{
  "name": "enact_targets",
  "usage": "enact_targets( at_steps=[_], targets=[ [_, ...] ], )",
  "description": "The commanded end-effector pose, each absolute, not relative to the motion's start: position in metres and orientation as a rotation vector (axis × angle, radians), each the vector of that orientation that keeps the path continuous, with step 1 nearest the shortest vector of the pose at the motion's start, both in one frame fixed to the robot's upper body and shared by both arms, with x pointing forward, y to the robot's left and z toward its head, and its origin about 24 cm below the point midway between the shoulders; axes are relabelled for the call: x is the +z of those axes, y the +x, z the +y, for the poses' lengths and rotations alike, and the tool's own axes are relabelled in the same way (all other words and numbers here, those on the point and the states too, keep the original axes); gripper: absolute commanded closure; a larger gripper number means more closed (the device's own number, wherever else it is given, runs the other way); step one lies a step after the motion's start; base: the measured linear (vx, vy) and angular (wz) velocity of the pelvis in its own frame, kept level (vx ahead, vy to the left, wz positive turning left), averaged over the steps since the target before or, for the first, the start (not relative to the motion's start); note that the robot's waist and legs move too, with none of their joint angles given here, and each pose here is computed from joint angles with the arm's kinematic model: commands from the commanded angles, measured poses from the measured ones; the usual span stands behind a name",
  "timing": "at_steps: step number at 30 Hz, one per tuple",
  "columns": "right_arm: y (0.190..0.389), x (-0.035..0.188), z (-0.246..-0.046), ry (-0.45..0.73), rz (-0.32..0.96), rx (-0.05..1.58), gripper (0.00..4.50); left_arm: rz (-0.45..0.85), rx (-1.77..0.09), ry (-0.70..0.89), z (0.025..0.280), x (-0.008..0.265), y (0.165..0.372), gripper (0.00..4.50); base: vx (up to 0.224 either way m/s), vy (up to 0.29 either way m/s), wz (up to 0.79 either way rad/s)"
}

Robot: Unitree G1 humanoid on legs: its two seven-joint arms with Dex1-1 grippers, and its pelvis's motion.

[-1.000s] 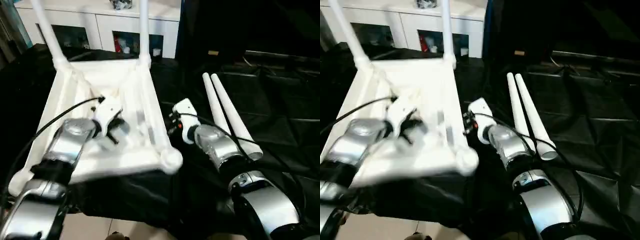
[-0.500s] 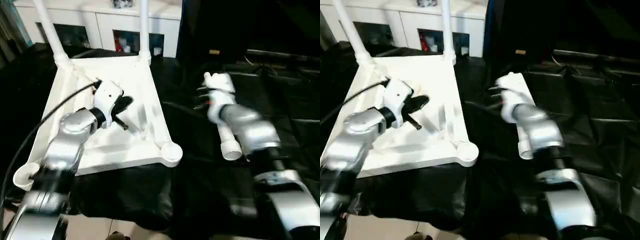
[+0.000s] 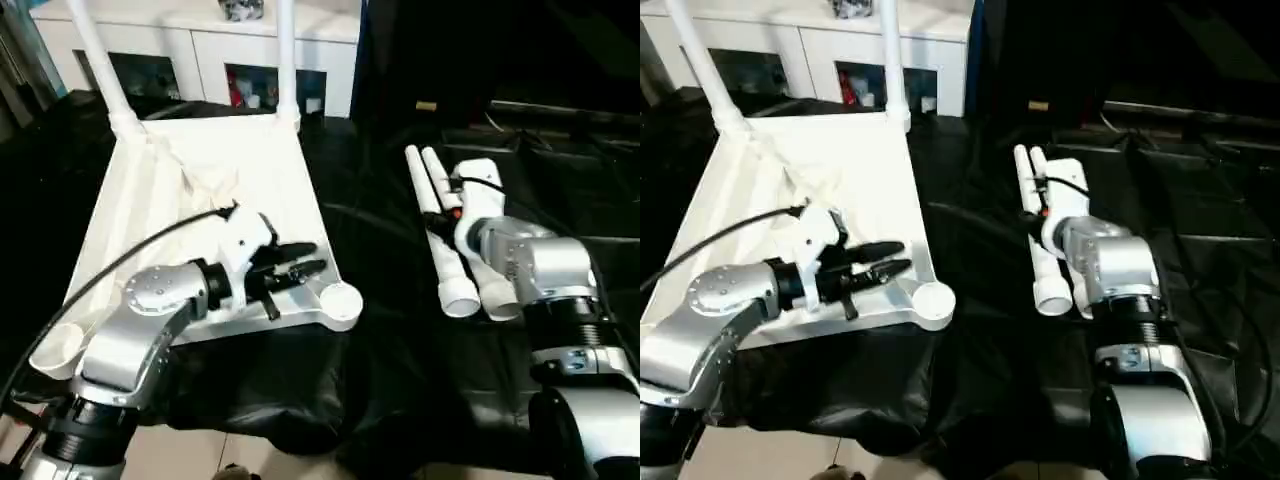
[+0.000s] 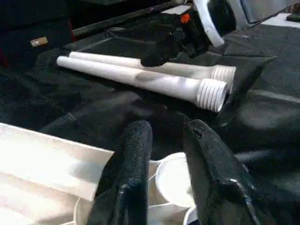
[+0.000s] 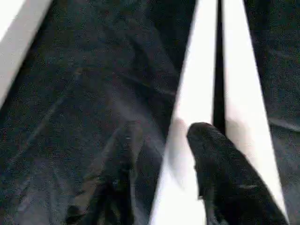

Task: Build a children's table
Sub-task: Pick table leg

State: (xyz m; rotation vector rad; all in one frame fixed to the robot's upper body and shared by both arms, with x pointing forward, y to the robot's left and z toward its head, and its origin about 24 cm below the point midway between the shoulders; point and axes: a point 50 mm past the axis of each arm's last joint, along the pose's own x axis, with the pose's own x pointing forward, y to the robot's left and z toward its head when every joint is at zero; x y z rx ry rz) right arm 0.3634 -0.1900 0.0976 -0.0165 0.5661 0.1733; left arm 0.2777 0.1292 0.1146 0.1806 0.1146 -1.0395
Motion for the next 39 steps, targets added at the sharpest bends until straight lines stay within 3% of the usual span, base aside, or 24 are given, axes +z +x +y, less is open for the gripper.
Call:
enact_targets(
  at_steps=[1, 3, 6, 7, 11, 13, 22, 34, 39],
  targets=[
    [0.364, 0.100, -0.195, -0.001, 0.583, 0.148, 2.20, 0.116, -1.057, 0.189, 0.125, 0.117, 0.276, 2.67, 0.000, 0.000, 0.00],
    [0.363, 0.099, -0.197, -0.001, 0.597, 0.136, 2.02, 0.123, -1.061, 0.194, 0.124, 0.117, 0.275, 2.37, 0.000, 0.000, 0.00],
    [0.364, 0.097, -0.198, 0.008, 0.611, 0.126, 1.86, 0.136, -1.081, 0.195, 0.123, 0.116, 0.272, 2.35, 0.000, 0.000, 0.00],
    [0.364, 0.096, -0.197, 0.021, 0.619, 0.128, 1.65, 0.143, -1.088, 0.201, 0.123, 0.116, 0.271, 1.97, 0.000, 0.000, 0.00],
    [0.365, 0.091, -0.195, 0.034, 0.663, 0.157, 1.48, 0.148, -1.090, 0.206, 0.123, 0.116, 0.271, 1.94, 0.000, 0.000, 0.00],
    [0.365, 0.087, -0.196, 0.001, 0.713, 0.138, 1.32, 0.145, -1.085, 0.234, 0.124, 0.116, 0.272, 1.57, 0.000, 0.000, 0.00],
    [0.363, 0.072, -0.191, 0.064, 0.878, 0.187, 1.29, 0.169, -1.159, 0.230, 0.122, 0.118, 0.264, 1.51, 0.000, 0.000, 0.00],
    [0.367, 0.072, -0.194, 0.121, 0.889, 0.178, 2.27, 0.148, -1.170, 0.216, 0.124, 0.126, 0.266, 1.49, 0.000, 0.000, 0.00],
    [0.370, 0.076, -0.197, 0.196, 0.848, 0.168, 2.60, 0.076, -1.062, 0.209, 0.124, 0.133, 0.281, 1.49, 0.000, 0.000, 0.00]
  ],
)
